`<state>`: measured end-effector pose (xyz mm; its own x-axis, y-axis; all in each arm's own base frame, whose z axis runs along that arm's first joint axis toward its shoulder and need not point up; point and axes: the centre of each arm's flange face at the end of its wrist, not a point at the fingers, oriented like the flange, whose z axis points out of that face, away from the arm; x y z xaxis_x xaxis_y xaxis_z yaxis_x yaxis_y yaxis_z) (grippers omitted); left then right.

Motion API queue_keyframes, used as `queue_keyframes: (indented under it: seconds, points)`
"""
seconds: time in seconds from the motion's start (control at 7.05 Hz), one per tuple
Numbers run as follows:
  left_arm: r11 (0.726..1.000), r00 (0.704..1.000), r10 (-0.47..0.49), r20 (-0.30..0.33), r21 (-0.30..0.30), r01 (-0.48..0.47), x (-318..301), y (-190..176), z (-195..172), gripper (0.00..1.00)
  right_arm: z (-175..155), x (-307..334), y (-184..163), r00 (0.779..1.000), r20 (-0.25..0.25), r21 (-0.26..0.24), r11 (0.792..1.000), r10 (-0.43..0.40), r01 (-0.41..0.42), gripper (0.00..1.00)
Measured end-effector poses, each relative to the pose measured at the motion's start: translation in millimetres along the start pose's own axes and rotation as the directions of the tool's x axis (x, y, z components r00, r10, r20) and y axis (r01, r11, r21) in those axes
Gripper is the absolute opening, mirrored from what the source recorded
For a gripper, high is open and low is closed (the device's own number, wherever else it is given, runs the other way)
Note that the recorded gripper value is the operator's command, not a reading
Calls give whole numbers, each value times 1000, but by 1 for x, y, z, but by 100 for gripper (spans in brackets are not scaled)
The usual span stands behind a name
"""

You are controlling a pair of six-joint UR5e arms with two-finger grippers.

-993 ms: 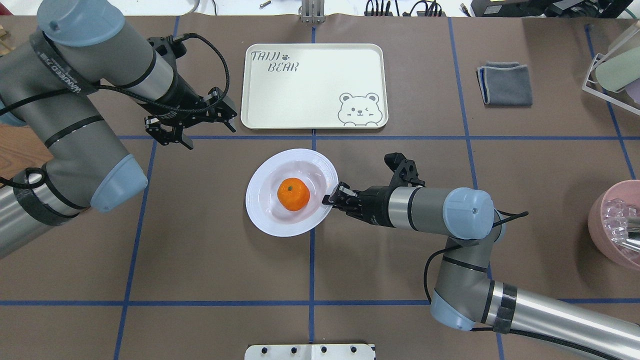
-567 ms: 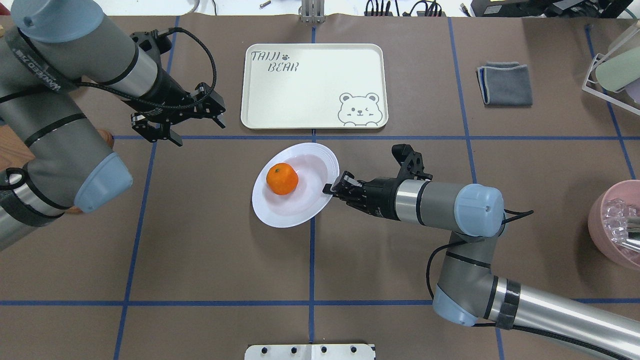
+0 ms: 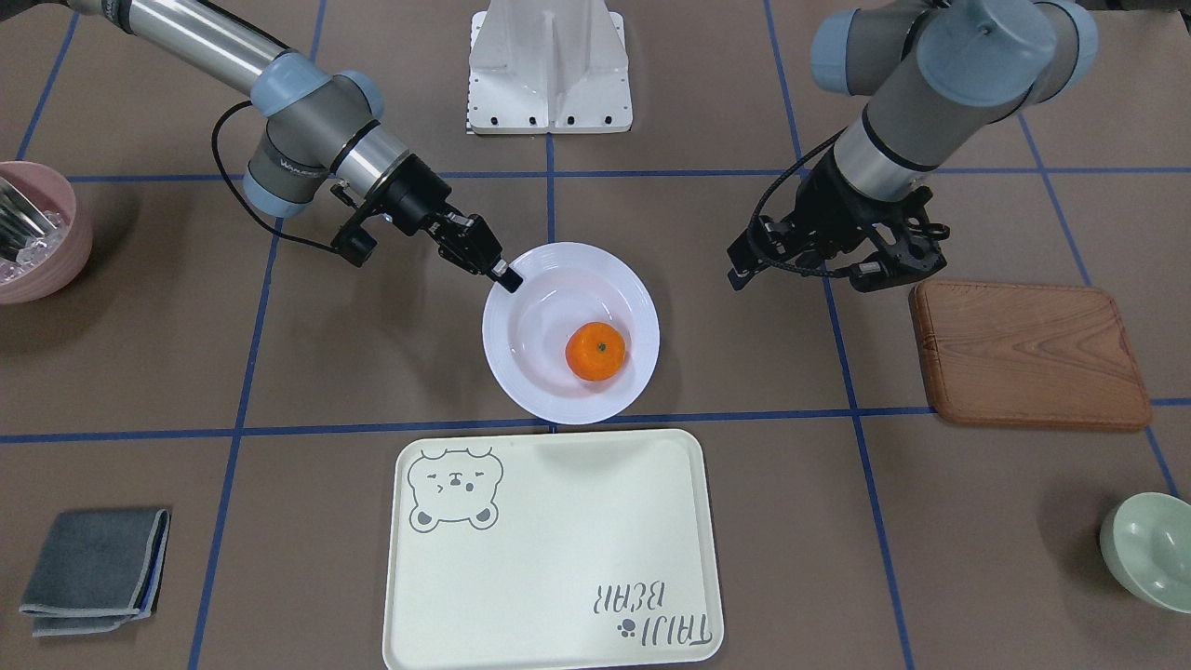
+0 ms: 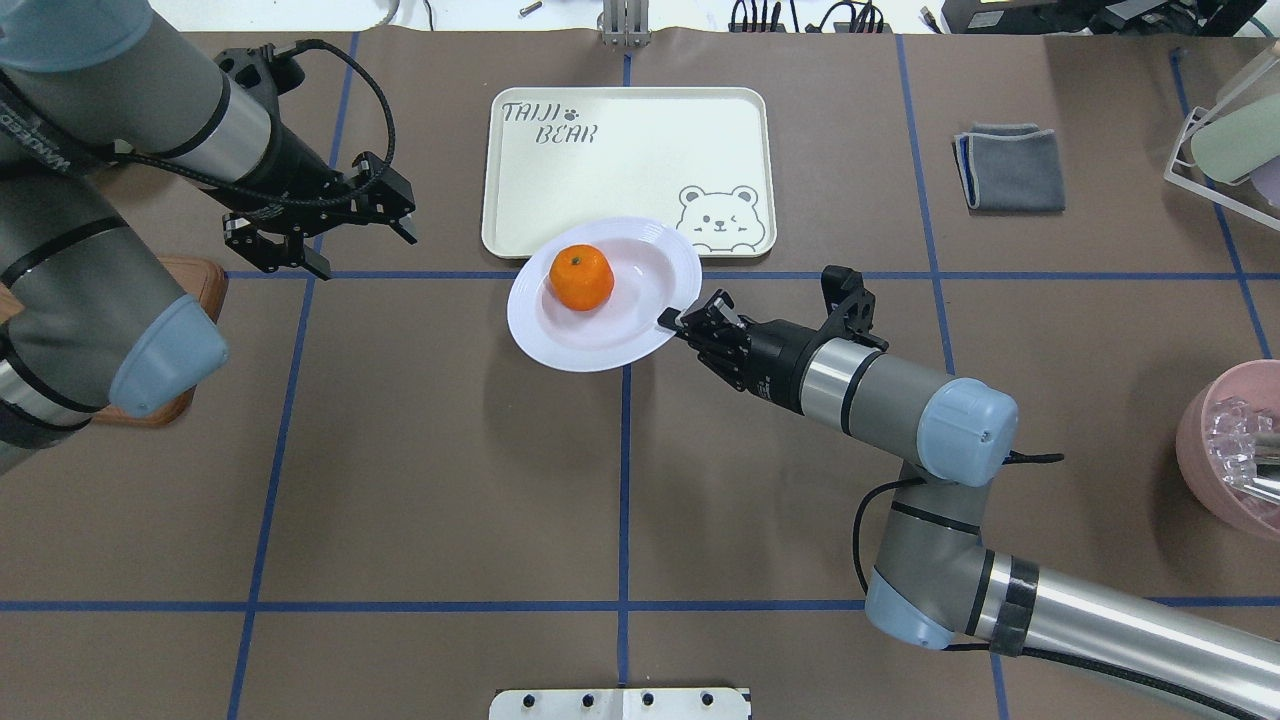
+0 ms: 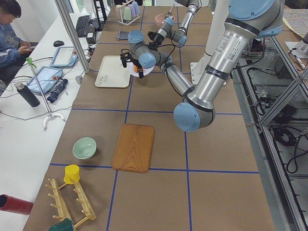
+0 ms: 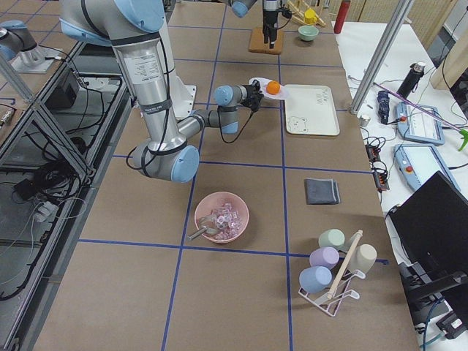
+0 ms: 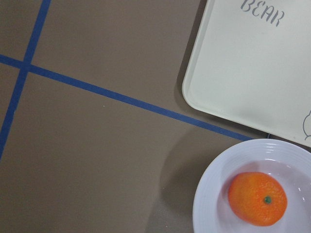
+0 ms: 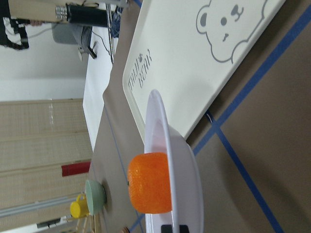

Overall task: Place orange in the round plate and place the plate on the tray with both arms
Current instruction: 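Slide the plate with the right gripper onto the cream bear tray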

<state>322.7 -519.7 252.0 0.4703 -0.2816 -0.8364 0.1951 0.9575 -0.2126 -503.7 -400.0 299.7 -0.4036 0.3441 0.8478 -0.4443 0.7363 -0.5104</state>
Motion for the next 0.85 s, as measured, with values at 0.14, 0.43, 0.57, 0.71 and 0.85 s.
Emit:
queue_keyframes:
  seconds: [0.14,0.43,0.57,0.71,0.85]
  points:
    - [1000,1000,-3,2,16,3,-8,-9,-7,98,13,0,-7,998,37,82,995,49,-52,0]
    - [999,1000,-11,-1,41,11,-18,-18,-20,98,61,1,-17,986,104,231,961,128,-150,0]
    - [999,1000,-12,0,46,12,-24,-16,-23,98,84,-2,-19,974,138,304,928,181,-216,0]
    - [999,1000,-11,1,48,11,-29,-14,-24,98,109,-13,-18,964,150,376,889,222,-263,0]
    - [999,1000,-10,0,49,10,-31,-11,-25,98,130,-27,-14,957,150,436,852,248,-289,0]
